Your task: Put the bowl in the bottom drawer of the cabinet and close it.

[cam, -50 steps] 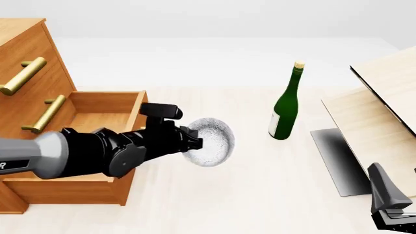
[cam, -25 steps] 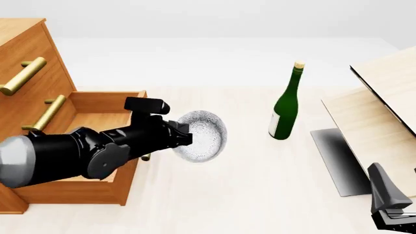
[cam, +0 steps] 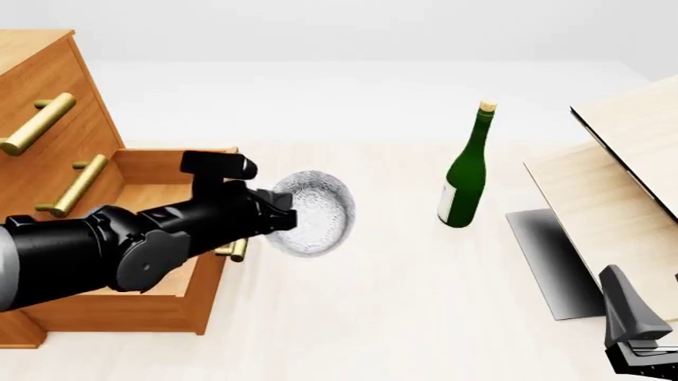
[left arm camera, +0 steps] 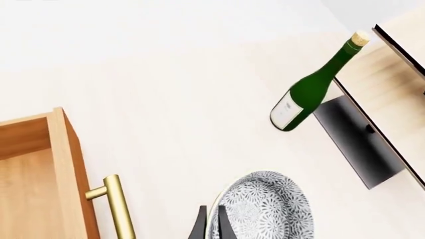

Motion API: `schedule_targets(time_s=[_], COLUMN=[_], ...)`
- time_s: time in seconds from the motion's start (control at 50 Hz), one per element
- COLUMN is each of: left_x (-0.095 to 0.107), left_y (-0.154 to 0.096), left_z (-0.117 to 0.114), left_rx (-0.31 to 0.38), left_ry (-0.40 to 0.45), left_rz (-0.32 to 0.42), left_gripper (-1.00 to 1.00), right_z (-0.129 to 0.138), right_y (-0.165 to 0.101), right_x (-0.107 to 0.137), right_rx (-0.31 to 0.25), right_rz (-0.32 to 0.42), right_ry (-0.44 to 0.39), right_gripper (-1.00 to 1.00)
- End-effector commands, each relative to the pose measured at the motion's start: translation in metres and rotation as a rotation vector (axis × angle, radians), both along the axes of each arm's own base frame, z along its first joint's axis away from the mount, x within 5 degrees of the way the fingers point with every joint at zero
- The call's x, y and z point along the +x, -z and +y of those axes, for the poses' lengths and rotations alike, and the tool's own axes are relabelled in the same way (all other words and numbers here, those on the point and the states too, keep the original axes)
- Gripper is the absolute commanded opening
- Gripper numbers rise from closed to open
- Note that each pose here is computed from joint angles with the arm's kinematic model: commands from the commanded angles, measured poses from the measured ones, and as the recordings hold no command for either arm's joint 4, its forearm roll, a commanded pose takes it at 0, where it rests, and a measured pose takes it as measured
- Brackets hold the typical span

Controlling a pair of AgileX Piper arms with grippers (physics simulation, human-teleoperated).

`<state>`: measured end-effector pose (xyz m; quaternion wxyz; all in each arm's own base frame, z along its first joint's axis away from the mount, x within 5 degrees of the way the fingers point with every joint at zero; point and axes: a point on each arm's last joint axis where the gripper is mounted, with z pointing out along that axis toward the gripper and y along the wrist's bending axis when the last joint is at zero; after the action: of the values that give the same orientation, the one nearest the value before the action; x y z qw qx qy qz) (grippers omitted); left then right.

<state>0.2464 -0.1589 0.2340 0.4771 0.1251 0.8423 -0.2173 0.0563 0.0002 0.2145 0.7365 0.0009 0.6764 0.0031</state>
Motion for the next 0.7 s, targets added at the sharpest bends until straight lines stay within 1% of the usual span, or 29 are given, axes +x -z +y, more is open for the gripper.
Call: schedule_targets(time_s=[0.02,0.22,0.26,0.38,0.7], left_x=[-0.001,-0.002,-0.002,0.0,-0.003], left_y=[-0.009,-0.011,-0.015,-0.014,-0.02], left_z=[0.01,0.014,0.018,0.023,0.036], left_rx=[-0.03,-0.028,-0.025,-0.013,-0.006], left_ry=[-0.041,-0.047,-0.055,-0.07,-0.098], left_rz=[-0.007,-0.01,-0.02,-0.028,-0.043], left_gripper=[-1.0,-1.0,-1.0,-1.0,-1.0], right_z=[0.0,0.0,0.0,0.0,0.0], right_y=[0.0,0.0,0.0,0.0,0.0], right_x=[0.0,0.0,0.0,0.0,0.0], right_rx=[0.0,0.0,0.0,-0.001,-0.001], right_rz=[0.0,0.0,0.0,0.0,0.0], right_ry=[0.0,0.0,0.0,0.0,0.0], right_gripper=[1.0,1.0,1.0,1.0,1.0])
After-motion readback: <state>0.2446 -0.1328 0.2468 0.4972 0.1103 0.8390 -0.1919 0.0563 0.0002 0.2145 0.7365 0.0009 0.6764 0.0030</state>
